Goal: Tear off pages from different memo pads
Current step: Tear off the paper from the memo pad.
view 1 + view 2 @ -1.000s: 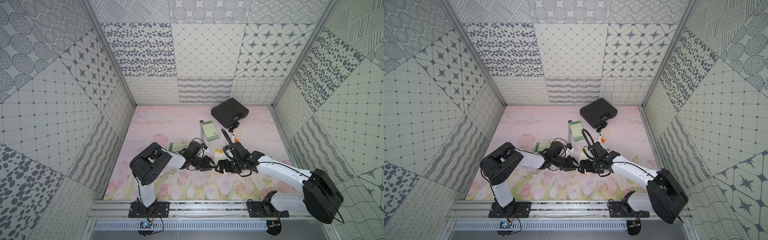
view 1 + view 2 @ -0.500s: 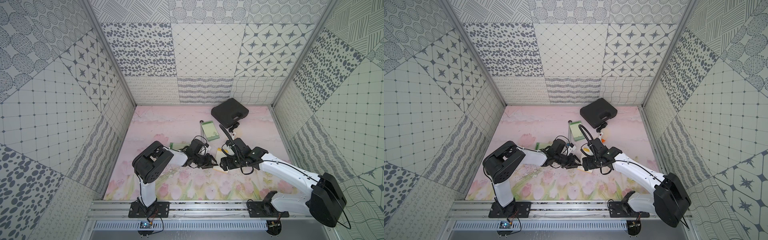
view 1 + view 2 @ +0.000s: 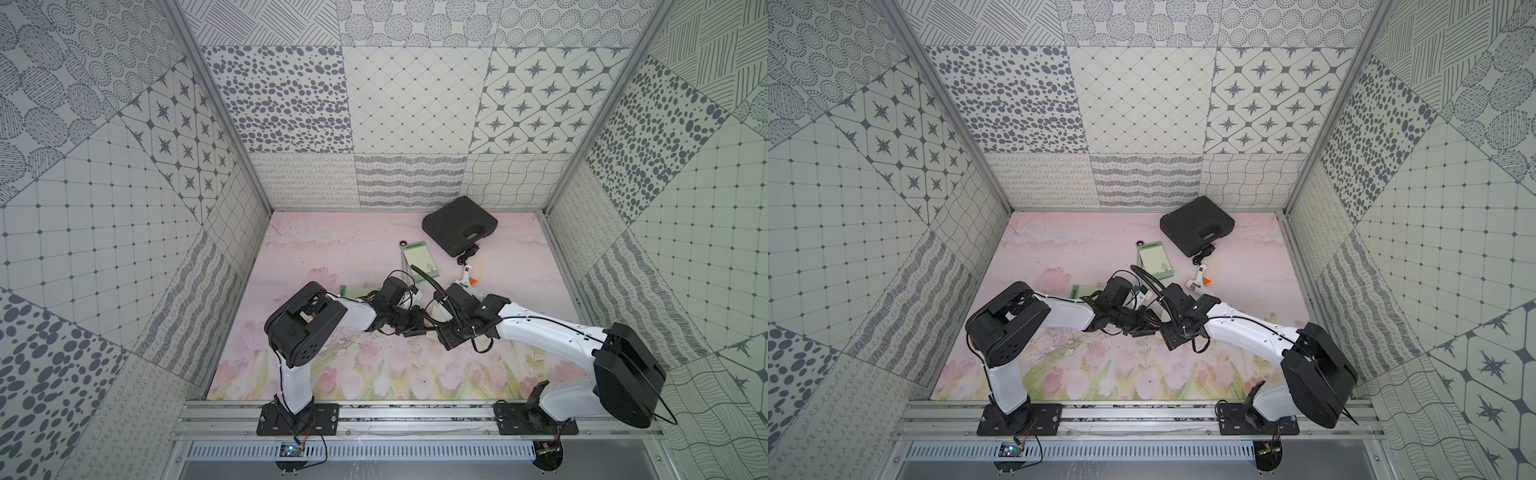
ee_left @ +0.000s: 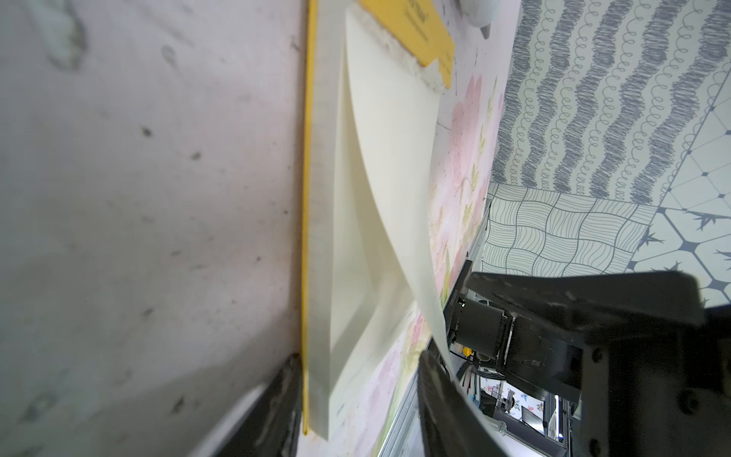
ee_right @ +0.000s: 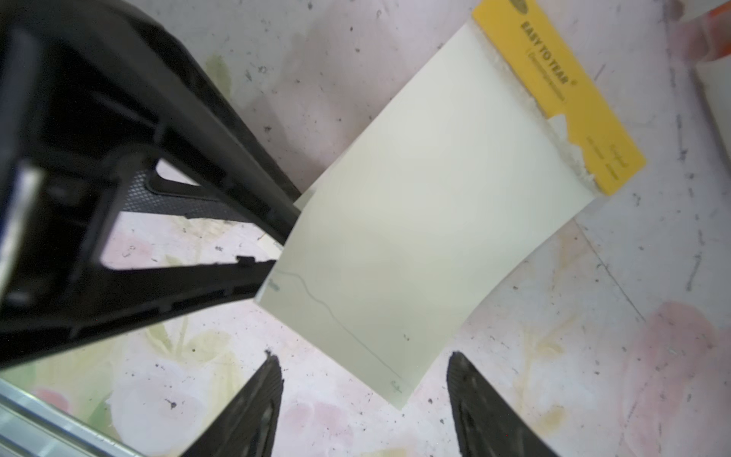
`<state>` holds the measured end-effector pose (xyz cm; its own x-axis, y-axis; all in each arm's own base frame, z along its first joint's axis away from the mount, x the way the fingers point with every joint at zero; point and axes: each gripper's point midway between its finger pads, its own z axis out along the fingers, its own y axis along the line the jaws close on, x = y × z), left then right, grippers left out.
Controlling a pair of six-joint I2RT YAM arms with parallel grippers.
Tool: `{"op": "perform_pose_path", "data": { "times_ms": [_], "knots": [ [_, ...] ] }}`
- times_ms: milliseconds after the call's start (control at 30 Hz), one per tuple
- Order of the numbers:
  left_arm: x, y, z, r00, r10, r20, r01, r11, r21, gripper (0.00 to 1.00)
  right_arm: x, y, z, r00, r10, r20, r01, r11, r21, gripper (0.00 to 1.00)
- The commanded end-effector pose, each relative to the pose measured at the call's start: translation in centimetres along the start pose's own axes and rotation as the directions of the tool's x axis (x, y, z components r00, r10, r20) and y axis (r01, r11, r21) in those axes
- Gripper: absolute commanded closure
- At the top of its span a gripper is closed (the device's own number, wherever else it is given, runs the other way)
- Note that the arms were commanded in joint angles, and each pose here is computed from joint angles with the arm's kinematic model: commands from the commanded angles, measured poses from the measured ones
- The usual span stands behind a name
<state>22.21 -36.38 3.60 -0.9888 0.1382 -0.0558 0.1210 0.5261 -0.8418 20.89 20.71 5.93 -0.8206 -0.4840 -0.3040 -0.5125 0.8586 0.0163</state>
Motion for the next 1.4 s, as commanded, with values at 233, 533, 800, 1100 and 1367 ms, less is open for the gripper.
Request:
{"op": "perform_pose_path", "data": {
  "times_ms": [233, 533, 800, 1100, 1367],
  "knots": [
    [0.1, 1.5, 0.4, 0.999, -0.041, 0.001, 0.041, 0.998, -0.057, 0.52, -3.4, -2.7, -0.6, 0.993, 0.000, 0.115, -0.022, 0.981, 0.191, 0.54],
    [0.6, 2.1, -0.2, 0.999, -0.039, 0.004, 0.039, 0.995, -0.097, 0.52, -5.1, -3.3, -1.9, 0.980, 0.033, 0.195, -0.058, 0.991, 0.122, 0.63],
    [-0.5, 3.4, -1.8, 0.997, -0.066, 0.046, 0.074, 0.980, -0.185, 0.53, -5.0, -1.8, -1.9, 0.986, -0.034, 0.165, 0.026, 0.998, 0.049, 0.79],
    [-1.8, 3.0, -2.1, 0.999, 0.000, 0.042, 0.009, 0.979, -0.205, 0.52, -5.9, -1.7, -3.8, 0.967, -0.100, 0.233, 0.091, 0.995, 0.052, 1.00],
    [-4.2, 1.8, -2.7, 0.996, 0.061, 0.060, -0.050, 0.982, -0.181, 0.50, -8.3, -2.5, -7.1, 0.929, -0.181, 0.324, 0.144, 0.980, 0.135, 1.00]
  ]
}}
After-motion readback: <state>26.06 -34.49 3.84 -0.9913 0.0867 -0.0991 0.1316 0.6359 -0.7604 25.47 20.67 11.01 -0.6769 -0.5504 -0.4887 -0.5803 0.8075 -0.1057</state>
